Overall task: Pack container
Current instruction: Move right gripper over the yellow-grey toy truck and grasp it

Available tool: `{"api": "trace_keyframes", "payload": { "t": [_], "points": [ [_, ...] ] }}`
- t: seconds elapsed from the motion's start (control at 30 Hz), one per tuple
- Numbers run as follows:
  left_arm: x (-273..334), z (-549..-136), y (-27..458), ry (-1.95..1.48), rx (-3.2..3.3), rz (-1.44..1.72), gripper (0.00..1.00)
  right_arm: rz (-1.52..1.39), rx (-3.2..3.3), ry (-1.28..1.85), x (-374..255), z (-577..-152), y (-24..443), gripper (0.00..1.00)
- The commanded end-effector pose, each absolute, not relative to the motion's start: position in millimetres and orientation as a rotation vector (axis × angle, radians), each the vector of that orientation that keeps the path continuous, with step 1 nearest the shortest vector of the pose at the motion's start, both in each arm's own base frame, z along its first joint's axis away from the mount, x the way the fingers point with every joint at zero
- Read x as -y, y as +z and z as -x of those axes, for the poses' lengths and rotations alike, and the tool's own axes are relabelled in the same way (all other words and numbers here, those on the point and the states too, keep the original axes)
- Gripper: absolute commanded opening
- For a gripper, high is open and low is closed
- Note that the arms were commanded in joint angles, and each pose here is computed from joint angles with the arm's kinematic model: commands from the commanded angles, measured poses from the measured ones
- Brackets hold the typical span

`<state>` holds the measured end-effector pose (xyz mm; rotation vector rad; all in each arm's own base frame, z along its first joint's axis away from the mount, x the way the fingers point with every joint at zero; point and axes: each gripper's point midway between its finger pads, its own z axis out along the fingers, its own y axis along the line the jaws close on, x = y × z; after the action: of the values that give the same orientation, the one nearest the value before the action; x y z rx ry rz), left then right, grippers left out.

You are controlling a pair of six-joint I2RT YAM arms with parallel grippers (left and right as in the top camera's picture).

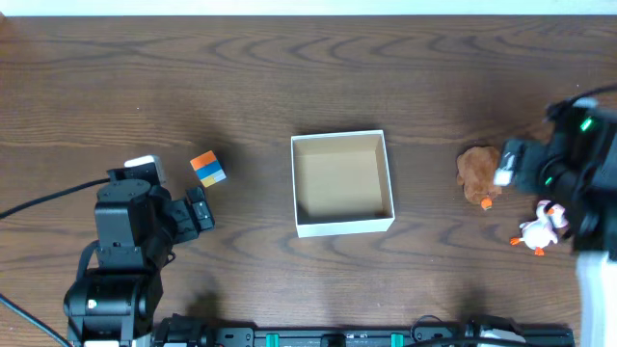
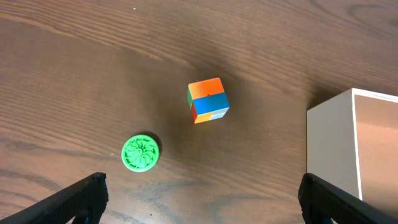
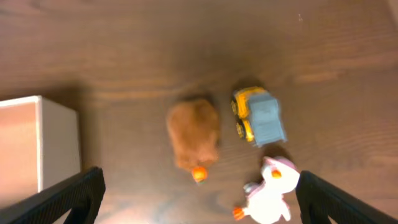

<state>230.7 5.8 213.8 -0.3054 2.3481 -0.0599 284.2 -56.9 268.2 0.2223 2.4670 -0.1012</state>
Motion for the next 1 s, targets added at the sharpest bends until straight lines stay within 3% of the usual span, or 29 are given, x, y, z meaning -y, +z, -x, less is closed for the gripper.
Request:
{"api": "trace_keyframes", "payload": {
  "t": [0.0, 0.3, 0.5, 0.63, 0.97],
  "points": [
    [-7.0, -231.9, 222.9, -0.065, -2.330, 0.322, 0.98, -0.213, -2.534, -0.037, 74.4, -295.5, 274.1, 0.99],
    [-7.1, -232.2, 223.4, -0.064, -2.328, 0.322, 0.98, -0.225, -2.775, 0.035, 124.5, -307.0, 219.5, 0.99],
    [-7.1, -232.0, 223.2, -0.064, -2.329, 0.322, 0.98, -0.132, -2.779, -0.163, 163.7, -339.8, 194.4, 0.99],
    [-7.1, -232.1, 223.2, -0.064, -2.329, 0.322, 0.98, 0.018, -2.830, -0.206, 172.5, -346.5, 174.7, 0.98],
    [-7.1, -232.1, 223.0, -0.064, -2.330, 0.322, 0.98, 0.023, -2.933, -0.128, 178.3, -363.6, 114.9, 0.99]
  ]
}}
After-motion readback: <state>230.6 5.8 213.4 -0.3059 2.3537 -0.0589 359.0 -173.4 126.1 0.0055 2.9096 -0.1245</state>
